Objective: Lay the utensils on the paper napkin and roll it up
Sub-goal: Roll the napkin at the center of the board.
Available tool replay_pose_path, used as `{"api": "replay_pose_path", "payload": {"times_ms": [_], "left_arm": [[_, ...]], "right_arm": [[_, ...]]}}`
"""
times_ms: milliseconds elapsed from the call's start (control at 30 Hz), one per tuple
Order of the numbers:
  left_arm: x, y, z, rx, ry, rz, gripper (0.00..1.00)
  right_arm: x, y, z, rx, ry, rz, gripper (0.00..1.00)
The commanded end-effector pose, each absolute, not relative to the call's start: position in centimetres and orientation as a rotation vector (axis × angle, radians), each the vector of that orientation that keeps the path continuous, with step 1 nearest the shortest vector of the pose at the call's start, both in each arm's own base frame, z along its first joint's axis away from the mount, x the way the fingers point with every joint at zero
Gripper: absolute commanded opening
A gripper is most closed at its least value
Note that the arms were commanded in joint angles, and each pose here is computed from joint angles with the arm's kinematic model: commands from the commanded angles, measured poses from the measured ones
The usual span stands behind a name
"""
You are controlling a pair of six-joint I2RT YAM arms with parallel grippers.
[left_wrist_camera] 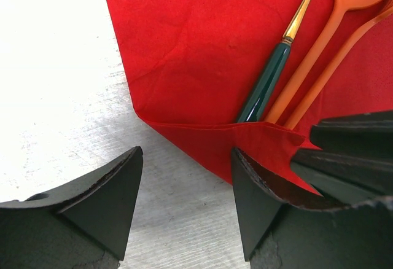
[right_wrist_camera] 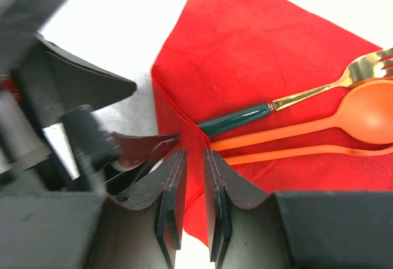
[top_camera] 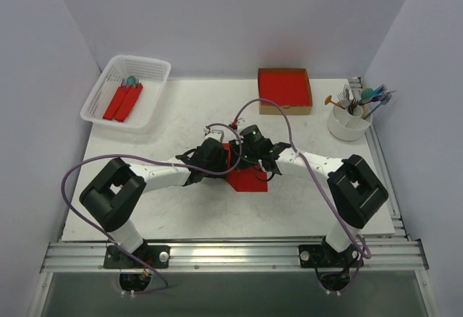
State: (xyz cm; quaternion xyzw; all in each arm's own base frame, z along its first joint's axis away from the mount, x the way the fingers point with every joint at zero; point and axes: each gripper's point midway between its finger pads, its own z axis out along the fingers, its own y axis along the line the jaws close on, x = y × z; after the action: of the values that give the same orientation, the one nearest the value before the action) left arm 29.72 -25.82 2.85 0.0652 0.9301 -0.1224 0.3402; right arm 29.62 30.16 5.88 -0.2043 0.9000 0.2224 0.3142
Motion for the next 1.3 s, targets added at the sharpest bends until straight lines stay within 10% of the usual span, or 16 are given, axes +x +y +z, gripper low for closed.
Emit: {"api": "replay_pose_path", "payload": {"times_ms": [0, 1267], "left_arm": [[29.8, -25.7, 2.7, 0.168, 2.434, -0.285, 0.68], [29.7, -25.8, 5.8, 0.154, 2.344, -0.36, 0.55]], "right_arm": [[30.1, 30.4, 8.5, -0.509, 2.316, 0.641, 0.19], [29.2, 29.4, 1.6, -0.502, 2.455, 0.698, 0.03]]}}
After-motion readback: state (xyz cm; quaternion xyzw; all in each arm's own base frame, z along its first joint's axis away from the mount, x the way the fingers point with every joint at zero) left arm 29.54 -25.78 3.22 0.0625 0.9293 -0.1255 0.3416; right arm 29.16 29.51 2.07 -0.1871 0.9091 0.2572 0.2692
